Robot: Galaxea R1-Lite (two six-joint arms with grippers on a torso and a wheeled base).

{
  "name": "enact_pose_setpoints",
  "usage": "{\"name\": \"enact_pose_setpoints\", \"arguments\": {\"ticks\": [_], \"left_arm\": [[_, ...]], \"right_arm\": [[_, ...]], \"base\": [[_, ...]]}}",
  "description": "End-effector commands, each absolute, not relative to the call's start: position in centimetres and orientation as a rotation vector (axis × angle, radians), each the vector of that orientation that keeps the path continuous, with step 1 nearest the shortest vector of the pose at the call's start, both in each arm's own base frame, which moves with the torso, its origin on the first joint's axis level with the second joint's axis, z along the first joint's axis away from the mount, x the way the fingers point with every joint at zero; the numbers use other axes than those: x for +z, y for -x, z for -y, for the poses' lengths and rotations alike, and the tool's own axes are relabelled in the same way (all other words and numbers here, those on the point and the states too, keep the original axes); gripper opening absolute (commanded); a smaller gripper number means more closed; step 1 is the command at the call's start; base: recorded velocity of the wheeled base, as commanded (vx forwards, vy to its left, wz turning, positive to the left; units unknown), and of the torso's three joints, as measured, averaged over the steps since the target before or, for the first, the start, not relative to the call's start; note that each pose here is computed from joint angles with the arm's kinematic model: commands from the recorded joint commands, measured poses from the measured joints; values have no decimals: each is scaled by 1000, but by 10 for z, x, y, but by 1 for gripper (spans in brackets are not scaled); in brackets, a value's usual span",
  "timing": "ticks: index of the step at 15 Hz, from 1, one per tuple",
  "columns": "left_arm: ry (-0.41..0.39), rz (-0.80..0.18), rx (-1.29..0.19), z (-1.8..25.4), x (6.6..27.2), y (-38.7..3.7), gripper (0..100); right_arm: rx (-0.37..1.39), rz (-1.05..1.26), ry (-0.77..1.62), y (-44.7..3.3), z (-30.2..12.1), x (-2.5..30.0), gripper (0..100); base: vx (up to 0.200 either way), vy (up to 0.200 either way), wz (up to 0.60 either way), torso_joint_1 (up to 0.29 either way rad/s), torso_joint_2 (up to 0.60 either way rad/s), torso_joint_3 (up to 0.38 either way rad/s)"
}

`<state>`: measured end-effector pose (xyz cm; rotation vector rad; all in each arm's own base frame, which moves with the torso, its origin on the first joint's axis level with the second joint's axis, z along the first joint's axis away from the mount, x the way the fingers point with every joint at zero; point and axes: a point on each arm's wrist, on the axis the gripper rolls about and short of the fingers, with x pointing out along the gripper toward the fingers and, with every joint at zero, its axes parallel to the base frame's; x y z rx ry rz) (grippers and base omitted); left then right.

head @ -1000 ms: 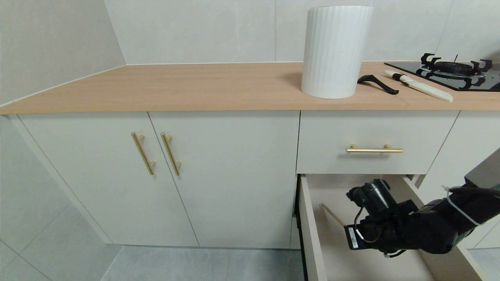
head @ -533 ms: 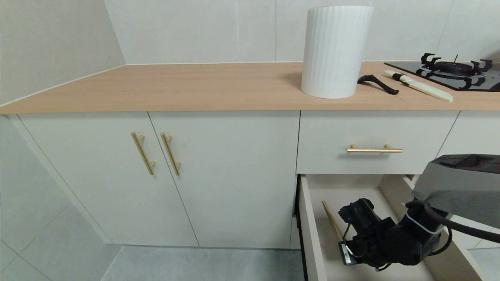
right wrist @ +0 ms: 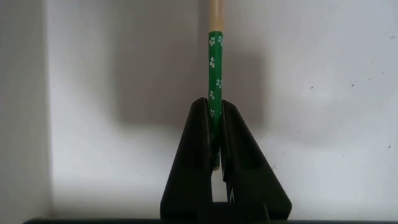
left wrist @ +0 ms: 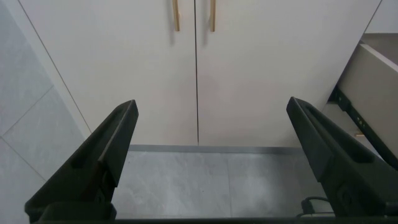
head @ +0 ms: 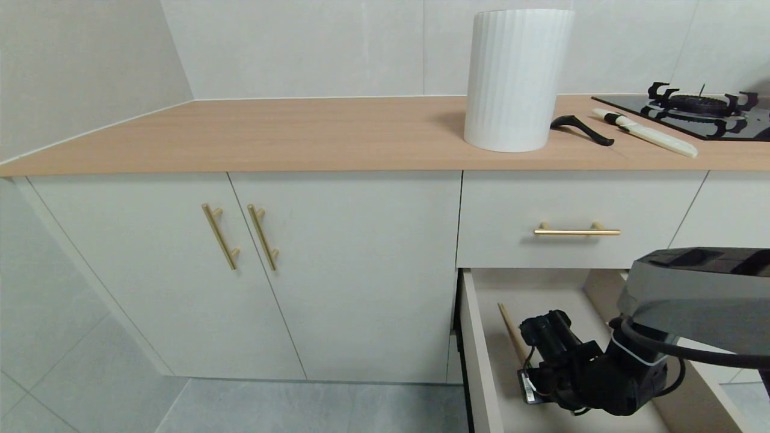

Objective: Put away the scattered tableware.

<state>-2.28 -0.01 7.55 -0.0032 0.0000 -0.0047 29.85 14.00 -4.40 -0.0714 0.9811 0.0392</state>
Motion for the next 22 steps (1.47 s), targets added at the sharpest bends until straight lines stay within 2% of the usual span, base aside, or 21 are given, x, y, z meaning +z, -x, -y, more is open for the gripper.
{"name": "enact_pose_setpoints", "arguments": {"ticks": [1,5,6,11,13,16,17,18,19,20,21,22], "left_arm": [[5,0,-5,0,75,23,100],[3,-2,-5,0,76,23,100],[5,0,-5,0,75,23,100],[5,0,-5,0,75,23,100],[5,0,-5,0,75,23,100],[3,0,-5,0,75,23,100],[5,0,-5,0,75,23,100],[3,0,-5,0,75,23,100],[5,-2,-5,0,76,23,100],[5,0,-5,0,75,23,100],[5,0,-5,0,75,23,100],[5,-2,-5,0,76,23,100]], "right_arm": [[34,-992,77,-298,-139,-52,0],[14,-973,82,-301,-139,-54,0],[15,-969,80,-301,-140,-53,100],[14,-966,77,-301,-139,-52,100],[21,-926,59,-299,-138,-33,100],[46,-773,-3,-286,-128,44,100],[49,-757,-9,-281,-125,58,100],[64,-692,-42,-263,-115,111,100],[71,-641,-63,-249,-108,144,100],[72,-618,-73,-242,-104,158,100],[73,-542,-118,-222,-87,196,100],[106,-494,-143,-209,-76,212,100]], "base": [[0,0,0,0,0,0],[0,0,0,0,0,0],[0,0,0,0,0,0],[0,0,0,0,0,0],[0,0,0,0,0,0],[0,0,0,0,0,0],[0,0,0,0,0,0],[0,0,0,0,0,0],[0,0,0,0,0,0],[0,0,0,0,0,0],[0,0,0,0,0,0],[0,0,0,0,0,0]]}}
